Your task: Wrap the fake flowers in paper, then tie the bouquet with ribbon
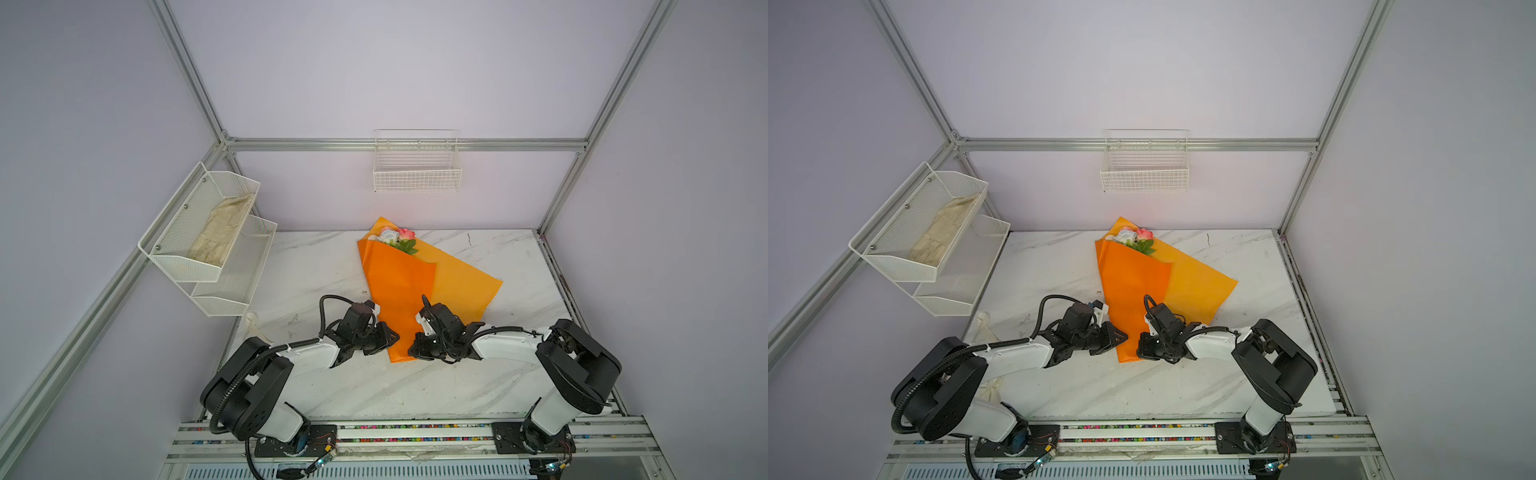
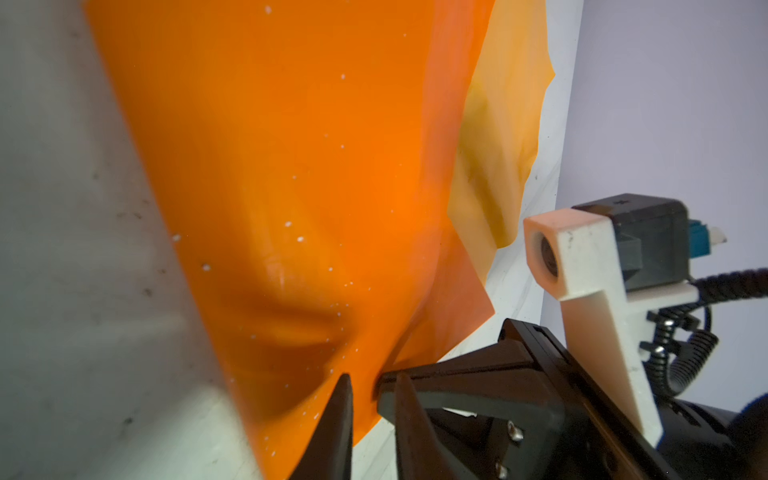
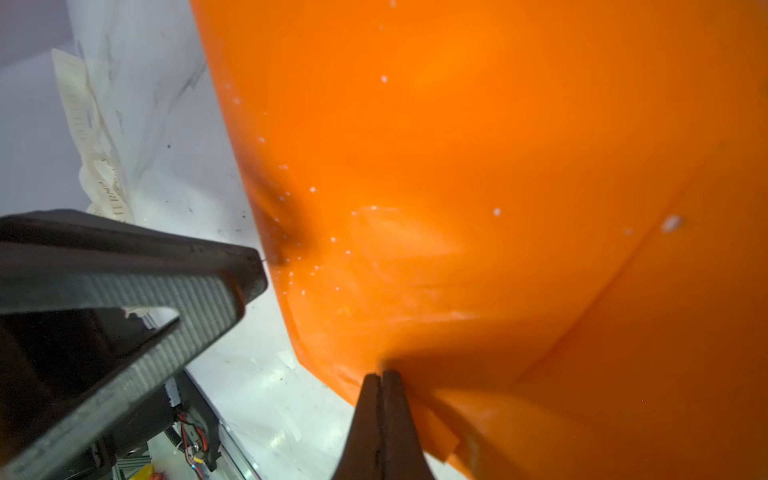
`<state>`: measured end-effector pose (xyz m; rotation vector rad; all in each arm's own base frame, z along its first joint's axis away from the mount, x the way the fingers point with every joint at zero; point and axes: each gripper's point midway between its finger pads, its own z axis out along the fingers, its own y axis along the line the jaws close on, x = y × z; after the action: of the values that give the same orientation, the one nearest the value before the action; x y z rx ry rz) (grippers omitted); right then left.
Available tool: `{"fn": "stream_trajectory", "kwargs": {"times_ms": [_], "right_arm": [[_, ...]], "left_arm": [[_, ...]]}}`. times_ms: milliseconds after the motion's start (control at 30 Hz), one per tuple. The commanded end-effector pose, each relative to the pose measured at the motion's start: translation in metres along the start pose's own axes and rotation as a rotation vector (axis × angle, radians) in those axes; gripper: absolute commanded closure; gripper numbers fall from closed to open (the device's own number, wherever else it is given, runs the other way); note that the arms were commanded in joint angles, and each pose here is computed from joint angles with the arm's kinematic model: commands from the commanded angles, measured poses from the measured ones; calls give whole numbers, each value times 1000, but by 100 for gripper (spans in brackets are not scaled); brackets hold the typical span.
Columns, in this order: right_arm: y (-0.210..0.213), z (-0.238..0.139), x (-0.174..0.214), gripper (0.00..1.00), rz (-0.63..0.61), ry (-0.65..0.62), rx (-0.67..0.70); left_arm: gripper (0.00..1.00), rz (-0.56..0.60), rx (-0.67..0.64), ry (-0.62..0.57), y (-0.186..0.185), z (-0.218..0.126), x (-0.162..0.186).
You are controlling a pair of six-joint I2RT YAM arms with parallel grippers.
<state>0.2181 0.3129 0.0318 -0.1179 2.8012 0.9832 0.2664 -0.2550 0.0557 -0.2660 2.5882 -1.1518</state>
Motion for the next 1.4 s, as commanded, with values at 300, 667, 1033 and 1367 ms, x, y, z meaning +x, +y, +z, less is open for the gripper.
{"fn": "stream_trajectory", "kwargs": {"times_ms": [300, 667, 1033, 1367], "right_arm": [[51, -28, -27, 99, -50, -89, -128], [-12, 13, -8, 99, 25, -19, 61], [0, -66, -72, 84, 146, -234, -96], [-147, -155, -86, 72, 417, -443, 84]], "left_arm": [[81, 18, 12, 65, 13, 14, 15], [81, 32, -10, 61, 17, 10, 16], [79, 154, 92, 42, -42, -1, -7], [80, 225, 116, 217, -72, 31, 30]]}}
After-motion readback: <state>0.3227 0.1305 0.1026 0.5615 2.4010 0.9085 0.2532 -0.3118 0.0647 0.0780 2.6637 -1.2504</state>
